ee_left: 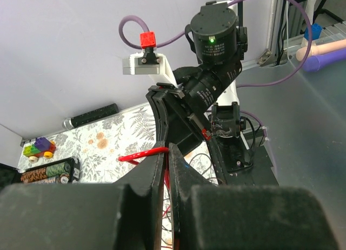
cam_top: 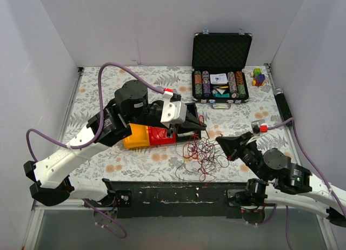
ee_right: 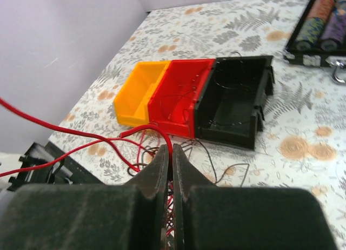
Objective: Untangle the cables
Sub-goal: Untie the cable.
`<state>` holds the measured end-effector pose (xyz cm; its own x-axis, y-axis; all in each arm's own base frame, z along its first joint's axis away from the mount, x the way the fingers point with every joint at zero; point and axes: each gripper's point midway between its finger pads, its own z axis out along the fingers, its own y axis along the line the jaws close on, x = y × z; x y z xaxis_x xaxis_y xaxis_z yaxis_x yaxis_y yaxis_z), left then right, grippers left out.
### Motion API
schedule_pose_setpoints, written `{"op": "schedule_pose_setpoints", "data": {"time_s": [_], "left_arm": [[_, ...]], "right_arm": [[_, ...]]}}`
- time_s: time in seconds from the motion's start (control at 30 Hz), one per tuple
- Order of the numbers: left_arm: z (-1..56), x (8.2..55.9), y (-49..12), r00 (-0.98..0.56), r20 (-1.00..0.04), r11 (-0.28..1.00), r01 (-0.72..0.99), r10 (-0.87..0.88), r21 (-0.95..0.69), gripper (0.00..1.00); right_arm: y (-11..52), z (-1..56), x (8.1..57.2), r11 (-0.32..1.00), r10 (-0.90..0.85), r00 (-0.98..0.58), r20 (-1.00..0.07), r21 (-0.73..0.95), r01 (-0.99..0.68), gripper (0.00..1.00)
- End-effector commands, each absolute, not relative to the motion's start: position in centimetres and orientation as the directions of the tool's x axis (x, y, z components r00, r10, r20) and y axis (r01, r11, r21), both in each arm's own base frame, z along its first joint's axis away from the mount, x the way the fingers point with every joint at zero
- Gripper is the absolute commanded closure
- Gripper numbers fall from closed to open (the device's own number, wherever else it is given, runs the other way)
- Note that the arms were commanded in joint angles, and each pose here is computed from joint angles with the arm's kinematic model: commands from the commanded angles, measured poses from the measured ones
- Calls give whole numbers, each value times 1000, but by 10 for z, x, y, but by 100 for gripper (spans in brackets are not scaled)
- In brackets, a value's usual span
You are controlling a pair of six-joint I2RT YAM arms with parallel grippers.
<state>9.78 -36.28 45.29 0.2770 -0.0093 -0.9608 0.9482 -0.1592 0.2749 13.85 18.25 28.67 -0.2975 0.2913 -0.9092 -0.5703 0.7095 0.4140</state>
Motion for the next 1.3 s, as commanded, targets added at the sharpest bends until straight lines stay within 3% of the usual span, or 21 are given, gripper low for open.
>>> {"op": "schedule_pose_setpoints", "data": {"time_s": [0.0,0.23,0.47,0.6,0.73,0.87,1.13,1.27], "left_arm": [[472,91,-353,317,-946,-151,934,-63,323,100],[494,88,-351,338,-935,-152,924,-107,352,100],[517,85,-349,350,-925,-146,917,-148,370,100],[522,81,-349,340,-926,-165,916,-161,365,100],[521,83,-350,347,-924,-154,916,-158,370,100],[507,85,-352,348,-928,-161,916,-137,367,100],[517,96,-356,379,-914,-107,912,-146,395,100],[526,103,-360,403,-901,-68,906,-158,417,100]], "right_arm": [[149,265,152,743,459,-321,-828,556,-372,99],[118,216,154,774,542,-402,-738,624,-103,99],[106,182,148,821,523,-466,-713,569,51,59],[108,181,147,833,501,-481,-720,552,41,47],[112,193,146,833,480,-484,-731,553,-10,40],[119,223,148,826,456,-453,-766,554,-106,40],[201,273,128,677,248,-390,-887,447,-585,37],[225,269,119,625,173,-387,-906,405,-667,36]]}}
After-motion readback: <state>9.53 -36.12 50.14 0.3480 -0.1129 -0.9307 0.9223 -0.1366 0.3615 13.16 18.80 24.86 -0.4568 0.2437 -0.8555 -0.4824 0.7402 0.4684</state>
